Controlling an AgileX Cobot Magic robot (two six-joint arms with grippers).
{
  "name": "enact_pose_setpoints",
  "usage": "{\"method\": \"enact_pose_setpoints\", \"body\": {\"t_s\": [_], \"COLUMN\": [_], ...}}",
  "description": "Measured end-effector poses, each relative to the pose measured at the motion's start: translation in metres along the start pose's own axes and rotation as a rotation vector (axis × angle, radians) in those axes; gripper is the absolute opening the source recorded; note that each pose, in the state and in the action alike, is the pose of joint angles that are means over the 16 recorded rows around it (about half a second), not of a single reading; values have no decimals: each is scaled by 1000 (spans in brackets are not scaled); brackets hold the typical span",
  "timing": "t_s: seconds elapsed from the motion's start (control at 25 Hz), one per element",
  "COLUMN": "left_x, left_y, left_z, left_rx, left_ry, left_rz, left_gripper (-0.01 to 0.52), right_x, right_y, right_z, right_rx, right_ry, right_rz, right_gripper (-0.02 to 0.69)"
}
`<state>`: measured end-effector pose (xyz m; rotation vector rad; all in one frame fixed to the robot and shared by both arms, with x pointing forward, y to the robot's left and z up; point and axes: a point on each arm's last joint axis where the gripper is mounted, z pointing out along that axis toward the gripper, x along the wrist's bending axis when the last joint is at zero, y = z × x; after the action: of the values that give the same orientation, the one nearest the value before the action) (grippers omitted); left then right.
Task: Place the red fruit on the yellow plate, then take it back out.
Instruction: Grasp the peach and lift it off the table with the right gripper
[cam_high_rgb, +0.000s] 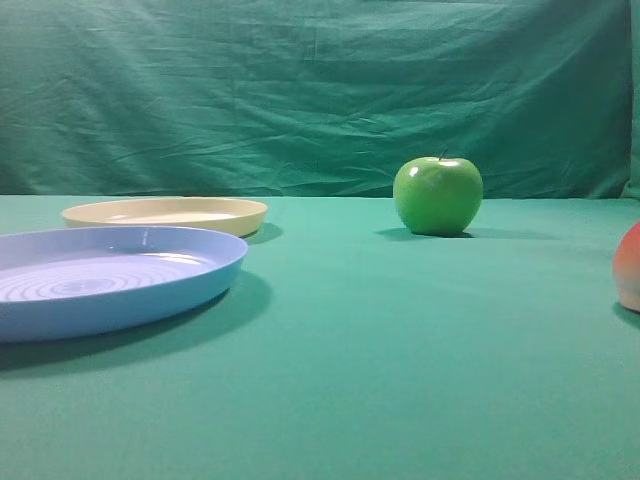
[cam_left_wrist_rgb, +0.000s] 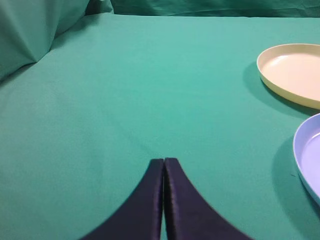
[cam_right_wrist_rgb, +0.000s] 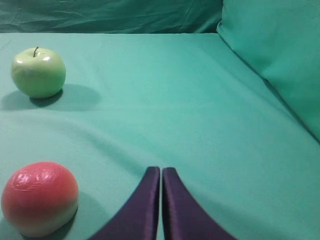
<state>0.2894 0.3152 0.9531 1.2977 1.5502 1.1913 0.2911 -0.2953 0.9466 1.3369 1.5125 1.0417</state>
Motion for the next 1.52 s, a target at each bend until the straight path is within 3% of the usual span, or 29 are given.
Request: {"method": "enact_pose_setpoints", "body": {"t_s": [1.04,1.52], "left_x": [0,0], "left_y": [0,0], "left_z": [0,0], "left_rx": [0,0], "left_ry": [0,0], "left_rz": [0,0], "left_gripper": [0,0], "right_x": [0,2], "right_y": [3,71], "right_z": [-1,-11], "right_rx": [-3,42], "right_ry": [1,99], "right_rz": [-1,-31], "right_gripper": [0,0]}}
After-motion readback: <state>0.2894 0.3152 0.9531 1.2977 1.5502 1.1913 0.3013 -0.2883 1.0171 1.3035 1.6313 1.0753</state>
